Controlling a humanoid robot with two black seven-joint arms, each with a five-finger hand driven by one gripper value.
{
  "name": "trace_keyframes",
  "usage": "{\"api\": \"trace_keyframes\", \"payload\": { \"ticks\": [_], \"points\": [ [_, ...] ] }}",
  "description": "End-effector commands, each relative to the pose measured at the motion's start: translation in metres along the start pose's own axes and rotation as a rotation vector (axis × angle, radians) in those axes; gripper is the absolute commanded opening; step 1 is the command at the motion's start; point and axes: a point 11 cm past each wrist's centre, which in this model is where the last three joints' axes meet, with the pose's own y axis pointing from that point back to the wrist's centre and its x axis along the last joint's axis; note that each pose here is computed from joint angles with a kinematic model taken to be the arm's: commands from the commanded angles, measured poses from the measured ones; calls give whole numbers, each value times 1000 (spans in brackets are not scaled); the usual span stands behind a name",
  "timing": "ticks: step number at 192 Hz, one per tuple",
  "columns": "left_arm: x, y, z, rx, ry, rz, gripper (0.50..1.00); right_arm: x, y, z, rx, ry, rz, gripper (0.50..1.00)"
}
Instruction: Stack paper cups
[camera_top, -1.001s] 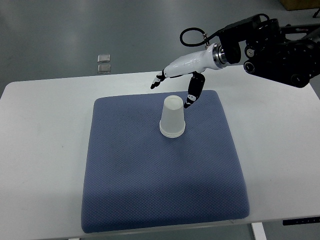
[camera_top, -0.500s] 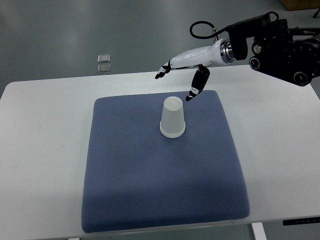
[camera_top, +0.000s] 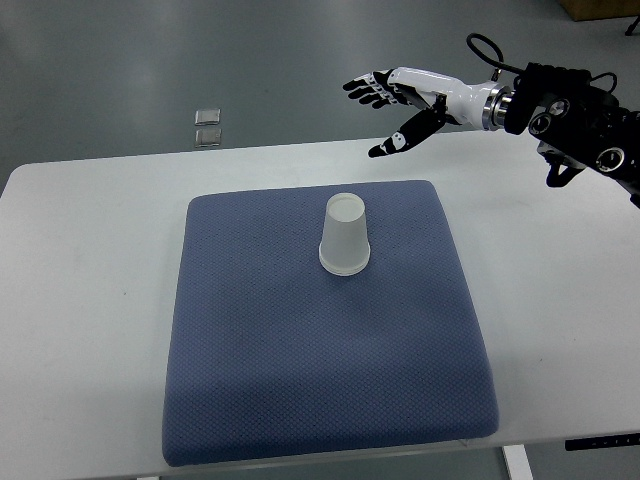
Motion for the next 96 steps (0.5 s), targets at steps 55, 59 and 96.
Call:
{"api": "trace_keyframes", "payload": {
  "ticks": [55, 59, 96],
  "points": [
    [0, 0, 0, 0, 0, 0, 1000, 15, 3, 16, 152, -550, 284, 911],
    [0, 0, 0, 0, 0, 0, 1000, 15, 4, 19, 154, -580, 301, 911],
    [0, 0, 0, 0, 0, 0, 1000, 22, 17, 44, 175, -786, 435, 911]
  ]
}}
